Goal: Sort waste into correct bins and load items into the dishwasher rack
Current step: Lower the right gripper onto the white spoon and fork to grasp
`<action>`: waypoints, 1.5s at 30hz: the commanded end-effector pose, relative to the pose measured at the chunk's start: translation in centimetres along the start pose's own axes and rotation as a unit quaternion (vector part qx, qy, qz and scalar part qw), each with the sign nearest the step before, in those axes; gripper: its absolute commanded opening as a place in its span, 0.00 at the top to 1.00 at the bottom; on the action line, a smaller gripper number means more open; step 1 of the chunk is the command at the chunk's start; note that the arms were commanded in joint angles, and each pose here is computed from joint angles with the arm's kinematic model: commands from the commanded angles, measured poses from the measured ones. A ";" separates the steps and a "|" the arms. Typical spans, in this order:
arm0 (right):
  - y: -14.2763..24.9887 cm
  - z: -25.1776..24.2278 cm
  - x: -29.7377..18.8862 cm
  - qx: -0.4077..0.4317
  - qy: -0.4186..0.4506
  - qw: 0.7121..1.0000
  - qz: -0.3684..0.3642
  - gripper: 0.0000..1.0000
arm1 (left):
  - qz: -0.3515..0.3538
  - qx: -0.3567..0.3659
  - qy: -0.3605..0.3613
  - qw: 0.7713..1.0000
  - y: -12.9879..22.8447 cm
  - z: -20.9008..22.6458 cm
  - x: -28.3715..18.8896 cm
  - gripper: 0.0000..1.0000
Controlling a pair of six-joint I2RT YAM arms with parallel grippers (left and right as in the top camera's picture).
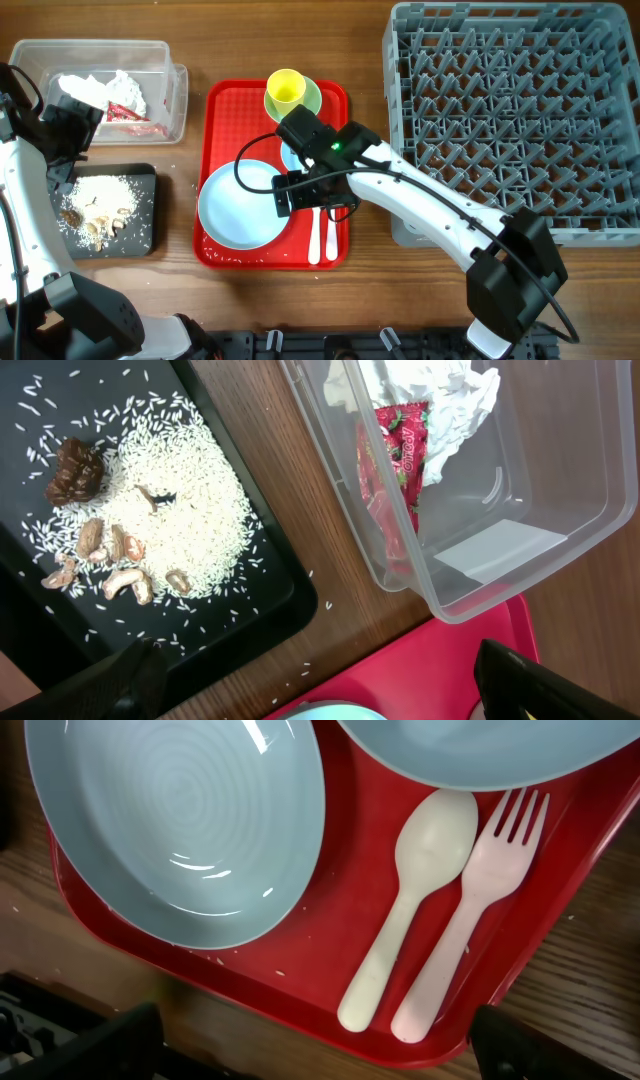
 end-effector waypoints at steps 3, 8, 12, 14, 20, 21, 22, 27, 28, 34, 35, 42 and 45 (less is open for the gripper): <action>-1.0 0.8 1.0 -0.024 -0.014 0.999 -0.017 0.00 | -0.004 -0.003 0.002 1.000 -0.3 0.0 -0.2 0.00; -1.9 1.4 0.9 -0.031 -0.027 0.998 -0.042 0.00 | -0.004 -0.003 0.002 1.000 -0.3 0.0 -0.2 0.00; -2.2 -0.5 0.9 -0.061 0.038 0.995 -0.062 0.00 | -0.004 -0.003 0.002 1.000 -0.3 0.0 -0.2 0.00; -1.8 -1.4 0.7 -0.053 0.055 0.996 -0.046 0.00 | -0.004 -0.003 0.002 1.000 -0.3 0.0 -0.2 0.00; -2.0 -3.7 0.2 -0.007 0.079 0.996 -0.027 0.00 | -0.004 -0.003 0.002 1.000 -0.3 0.0 -0.2 0.00; -2.4 -3.5 0.3 -0.009 0.073 0.997 -0.035 0.00 | -0.004 -0.003 0.002 1.000 -0.3 0.0 -0.2 0.00; -2.8 -2.9 0.3 -0.015 0.058 0.997 -0.045 0.00 | -0.004 -0.003 0.002 1.000 -0.3 0.0 -0.2 0.00; -3.2 -1.1 0.5 -0.052 0.018 0.997 -0.055 0.00 | -0.004 -0.003 0.002 1.000 -0.3 0.0 -0.2 0.00; -3.3 -1.0 0.5 -0.051 0.016 0.997 -0.056 0.00 | -0.004 -0.003 0.002 1.000 -0.3 0.0 -0.2 0.00; -1.8 2.1 0.2 0.031 -0.096 0.995 0.015 0.02 | -0.004 -0.003 0.002 1.000 -0.3 0.0 -0.2 0.00; -1.6 2.2 0.2 0.040 -0.099 0.994 0.020 0.04 | -0.004 -0.003 0.002 1.000 -0.3 0.0 -0.2 0.00; -2.0 -4.1 0.4 0.012 0.116 0.992 -0.057 0.05 | -0.004 -0.003 0.002 1.000 -0.3 0.0 -0.2 0.00; -1.6 -3.4 0.6 0.003 0.112 0.992 -0.056 0.15 | -0.004 -0.003 0.002 1.000 -0.3 0.0 -0.2 0.00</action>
Point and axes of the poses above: each gripper's point midway between its finger pads, its own x axis out along the fingers, its own z axis along the line the jaws close on, y = z × x, the point moved 4 cm from there along -x, back along the fingers, and after that the axes turned 11 degrees about x, right-handed, at the moved point
